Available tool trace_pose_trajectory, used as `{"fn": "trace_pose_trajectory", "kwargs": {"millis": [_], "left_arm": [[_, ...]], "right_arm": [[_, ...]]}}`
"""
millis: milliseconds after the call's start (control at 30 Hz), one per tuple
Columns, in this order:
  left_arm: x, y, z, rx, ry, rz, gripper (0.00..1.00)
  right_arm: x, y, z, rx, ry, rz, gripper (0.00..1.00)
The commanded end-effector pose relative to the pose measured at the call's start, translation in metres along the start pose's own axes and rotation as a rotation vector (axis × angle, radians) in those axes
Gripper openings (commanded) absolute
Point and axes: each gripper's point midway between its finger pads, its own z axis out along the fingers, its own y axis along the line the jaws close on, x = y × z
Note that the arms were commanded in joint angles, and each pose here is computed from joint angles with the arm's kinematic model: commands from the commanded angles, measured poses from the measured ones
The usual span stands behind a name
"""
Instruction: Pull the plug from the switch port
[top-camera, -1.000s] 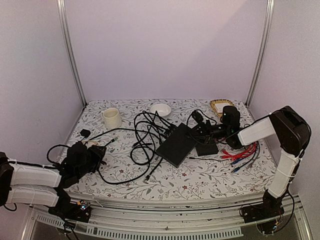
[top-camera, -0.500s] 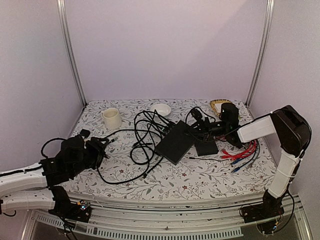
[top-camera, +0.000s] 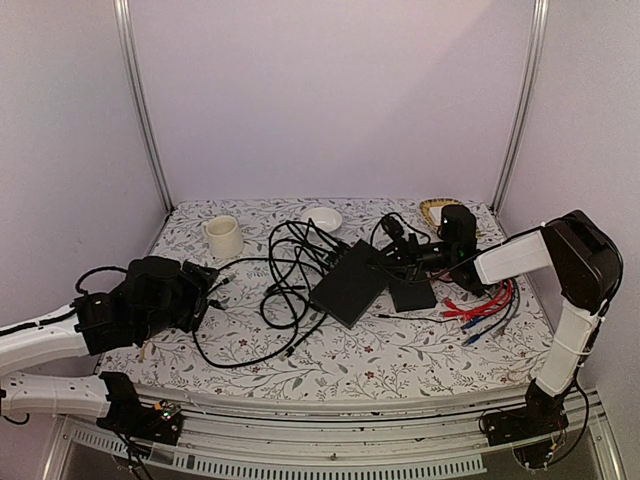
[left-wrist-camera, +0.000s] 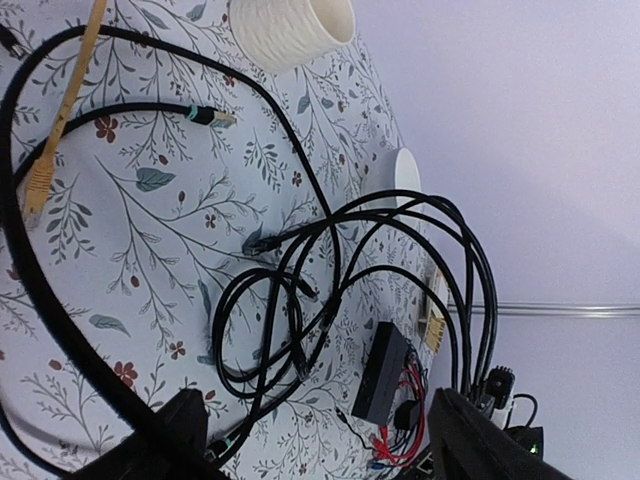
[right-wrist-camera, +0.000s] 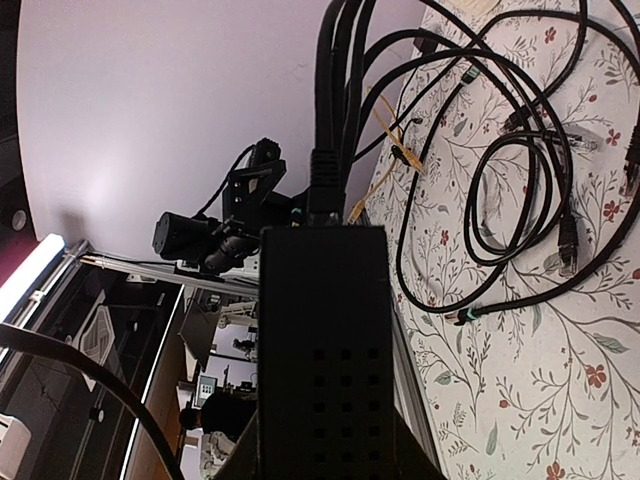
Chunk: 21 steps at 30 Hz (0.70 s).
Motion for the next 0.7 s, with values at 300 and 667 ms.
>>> {"fn": "trace_pose_trajectory", "kwargs": {"millis": [300, 667], "left_arm": [[0.006, -0.030, -0.008, -0.038, 0.040, 0.084, 0.89], [-0.012, 0.049, 0.021, -0.475, -0.146, 0.170, 0.98]], "right_arm": [[-0.010, 0.035, -0.001, -0.031, -0.022, -0.134, 0.02], [-0.008, 0.037, -0.002, -0.016, -0.040, -0.140, 0.02]]}}
